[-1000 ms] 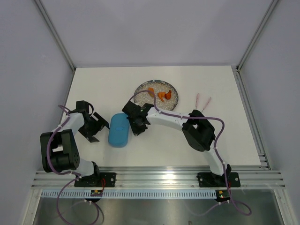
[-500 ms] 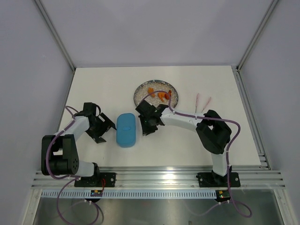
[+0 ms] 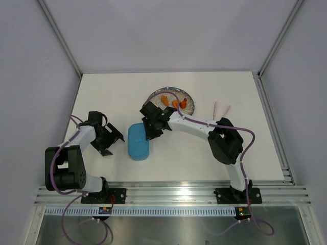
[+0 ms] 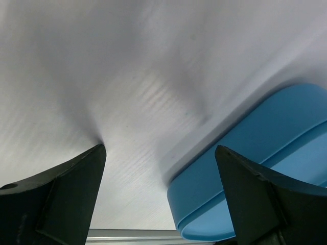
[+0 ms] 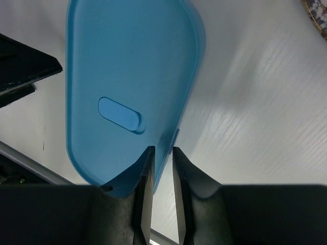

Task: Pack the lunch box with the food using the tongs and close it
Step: Close the box lid on the packing box.

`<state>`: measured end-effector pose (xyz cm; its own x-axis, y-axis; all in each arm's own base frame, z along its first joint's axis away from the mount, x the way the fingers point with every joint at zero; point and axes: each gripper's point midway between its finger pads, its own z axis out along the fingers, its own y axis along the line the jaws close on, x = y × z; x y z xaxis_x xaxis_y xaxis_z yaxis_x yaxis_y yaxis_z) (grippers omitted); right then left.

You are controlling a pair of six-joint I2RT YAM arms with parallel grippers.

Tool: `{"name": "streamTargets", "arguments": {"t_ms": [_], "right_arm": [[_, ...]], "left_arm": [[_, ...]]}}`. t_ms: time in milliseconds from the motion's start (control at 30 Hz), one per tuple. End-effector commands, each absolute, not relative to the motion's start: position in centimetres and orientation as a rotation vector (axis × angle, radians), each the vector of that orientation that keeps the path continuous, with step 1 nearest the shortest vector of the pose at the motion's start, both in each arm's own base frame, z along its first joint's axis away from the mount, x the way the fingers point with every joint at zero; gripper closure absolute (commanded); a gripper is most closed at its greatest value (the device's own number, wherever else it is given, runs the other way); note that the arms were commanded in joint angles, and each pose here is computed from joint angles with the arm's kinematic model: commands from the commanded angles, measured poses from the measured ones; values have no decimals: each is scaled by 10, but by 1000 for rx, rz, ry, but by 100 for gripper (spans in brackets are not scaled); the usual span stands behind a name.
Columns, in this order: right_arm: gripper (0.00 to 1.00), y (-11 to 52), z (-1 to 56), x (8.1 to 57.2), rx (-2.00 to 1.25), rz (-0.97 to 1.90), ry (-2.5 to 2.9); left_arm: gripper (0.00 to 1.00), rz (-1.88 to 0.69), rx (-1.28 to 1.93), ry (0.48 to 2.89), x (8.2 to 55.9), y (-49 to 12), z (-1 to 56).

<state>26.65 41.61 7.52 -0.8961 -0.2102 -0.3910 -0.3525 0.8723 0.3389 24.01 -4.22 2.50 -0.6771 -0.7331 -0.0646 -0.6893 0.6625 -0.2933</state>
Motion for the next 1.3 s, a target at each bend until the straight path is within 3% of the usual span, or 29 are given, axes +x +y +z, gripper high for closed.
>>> {"name": "streamTargets", "arguments": {"t_ms": [0,300,667,1267], "right_arm": [[72,422,78,267,-461,569,2691],[71,406,93,275,-419,502,2643],[60,403,104,298,-335,538,2619],[63,422,93,290,-280,770,2656]], "left_arm": [[7,-296,-1114,2620,254,-22,48],[7,-202,-1012,2522,262,-4,85],[10,-324,-910,2557,268,-21,84],[11,-433,-952,2622,267,-37,57]]}}
